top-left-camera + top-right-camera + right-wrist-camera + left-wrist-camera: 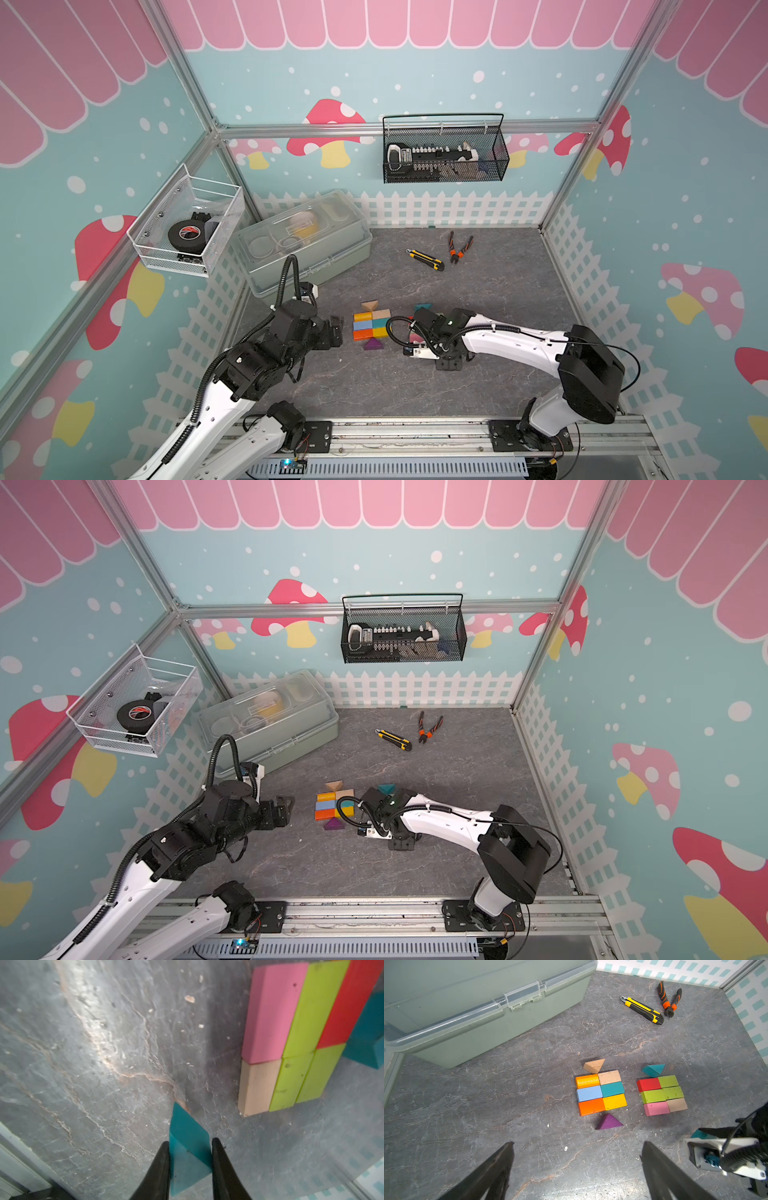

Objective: Assemble a piece of candy with building blocks
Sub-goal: Assemble the building block at the center of the board.

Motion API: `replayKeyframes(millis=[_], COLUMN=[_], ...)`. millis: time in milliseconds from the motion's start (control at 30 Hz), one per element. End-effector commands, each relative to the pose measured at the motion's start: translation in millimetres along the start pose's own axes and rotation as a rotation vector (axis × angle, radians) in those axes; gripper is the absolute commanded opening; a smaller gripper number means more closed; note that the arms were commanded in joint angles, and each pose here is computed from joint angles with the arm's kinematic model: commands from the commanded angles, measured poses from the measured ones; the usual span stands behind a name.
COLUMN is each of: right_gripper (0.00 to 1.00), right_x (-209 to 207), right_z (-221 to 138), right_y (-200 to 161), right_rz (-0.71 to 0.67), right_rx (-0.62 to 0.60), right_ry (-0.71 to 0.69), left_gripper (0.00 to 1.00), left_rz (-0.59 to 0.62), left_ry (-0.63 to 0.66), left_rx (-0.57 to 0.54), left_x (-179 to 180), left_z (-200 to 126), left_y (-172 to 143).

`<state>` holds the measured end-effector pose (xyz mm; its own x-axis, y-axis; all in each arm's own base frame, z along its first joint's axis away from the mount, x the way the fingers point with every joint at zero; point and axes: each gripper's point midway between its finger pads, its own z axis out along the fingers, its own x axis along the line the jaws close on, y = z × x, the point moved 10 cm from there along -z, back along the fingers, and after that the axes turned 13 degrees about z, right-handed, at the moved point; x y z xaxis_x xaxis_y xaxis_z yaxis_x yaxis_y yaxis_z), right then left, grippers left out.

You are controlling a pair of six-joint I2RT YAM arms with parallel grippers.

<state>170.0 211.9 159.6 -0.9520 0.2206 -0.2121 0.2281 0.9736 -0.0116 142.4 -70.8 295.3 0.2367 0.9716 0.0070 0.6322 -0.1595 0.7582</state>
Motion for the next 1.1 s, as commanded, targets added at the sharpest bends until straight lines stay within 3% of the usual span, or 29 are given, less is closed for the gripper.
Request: replayKeyframes(millis=[0, 233, 1067], right_gripper=[0.25, 0.22, 0.26], right_x=[-1, -4, -19], right_z=[-6, 10, 22], right_y=[11, 22, 39], right_rz=[-0.137, -0.186, -0.143], right_rx=[-0.129, -0.063, -0.07], right_ry=[0.039, 0.082, 0.086], left_gripper=[0.94, 0.95, 0.95], left_rz=[0.012, 0.011, 0.01], left_ry=[0.028, 0.03, 0.036], left_rx=[0.014, 0.012, 0.015], left_x=[3, 3, 3], left_z=[3, 2, 3], left_y=[-4, -4, -4])
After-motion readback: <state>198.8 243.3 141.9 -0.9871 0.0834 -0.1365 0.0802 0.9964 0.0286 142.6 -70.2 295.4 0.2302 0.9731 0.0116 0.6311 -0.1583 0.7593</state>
